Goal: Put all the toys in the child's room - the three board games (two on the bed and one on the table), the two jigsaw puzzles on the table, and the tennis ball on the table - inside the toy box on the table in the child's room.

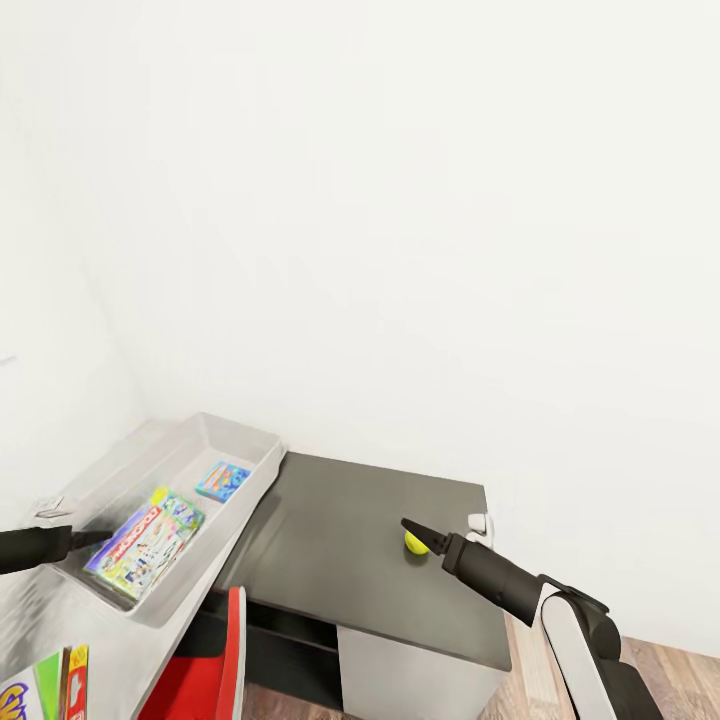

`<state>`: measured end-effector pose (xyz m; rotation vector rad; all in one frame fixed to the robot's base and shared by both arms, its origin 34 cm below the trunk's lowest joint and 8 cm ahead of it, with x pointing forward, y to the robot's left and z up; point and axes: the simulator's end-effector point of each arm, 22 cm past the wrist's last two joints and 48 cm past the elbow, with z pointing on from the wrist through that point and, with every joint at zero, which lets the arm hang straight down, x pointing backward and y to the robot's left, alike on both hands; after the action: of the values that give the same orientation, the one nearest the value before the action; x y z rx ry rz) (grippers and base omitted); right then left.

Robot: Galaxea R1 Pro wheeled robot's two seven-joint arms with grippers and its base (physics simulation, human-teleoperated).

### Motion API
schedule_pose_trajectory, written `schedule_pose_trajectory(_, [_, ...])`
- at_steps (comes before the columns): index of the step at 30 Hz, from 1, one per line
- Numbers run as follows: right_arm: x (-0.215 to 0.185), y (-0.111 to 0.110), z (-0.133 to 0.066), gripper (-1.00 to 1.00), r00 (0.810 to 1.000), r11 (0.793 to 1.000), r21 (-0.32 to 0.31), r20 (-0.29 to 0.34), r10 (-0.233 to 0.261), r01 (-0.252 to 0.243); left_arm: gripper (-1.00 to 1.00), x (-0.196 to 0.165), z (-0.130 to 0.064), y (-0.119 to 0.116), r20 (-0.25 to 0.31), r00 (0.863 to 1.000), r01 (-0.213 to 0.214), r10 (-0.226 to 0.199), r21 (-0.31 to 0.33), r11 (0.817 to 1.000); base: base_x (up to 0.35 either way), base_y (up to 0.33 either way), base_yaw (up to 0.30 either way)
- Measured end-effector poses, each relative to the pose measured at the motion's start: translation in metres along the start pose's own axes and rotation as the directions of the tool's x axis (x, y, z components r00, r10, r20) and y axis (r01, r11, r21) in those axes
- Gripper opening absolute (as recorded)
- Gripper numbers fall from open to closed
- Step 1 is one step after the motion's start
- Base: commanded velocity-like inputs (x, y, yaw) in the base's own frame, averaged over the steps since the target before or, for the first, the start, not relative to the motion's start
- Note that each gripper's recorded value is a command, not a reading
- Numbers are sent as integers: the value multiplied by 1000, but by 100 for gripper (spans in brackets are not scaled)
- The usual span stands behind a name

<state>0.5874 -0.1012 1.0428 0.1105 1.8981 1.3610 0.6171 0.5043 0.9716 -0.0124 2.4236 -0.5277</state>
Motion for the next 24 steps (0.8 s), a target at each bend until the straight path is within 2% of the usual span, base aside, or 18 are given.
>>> schedule_pose_trajectory(16, [0,0,0,100,1000,1000,-1,0,0,0,100,-3,-3,-1,11,1000,5,-5,11,1000,0,0,0])
schedule_pose_trajectory(19, [0,0,0,100,1000,1000,-1,0,0,0,100,-6,-6,-9,20,1000,9,-10,51,999,0,0,-6])
schedule_pose_trajectory(24, [-1,2,0,100,1000,1000,-4,3,-3,3,100,-19,-21,-25,68,997,20,-30,145,989,0,0,-57])
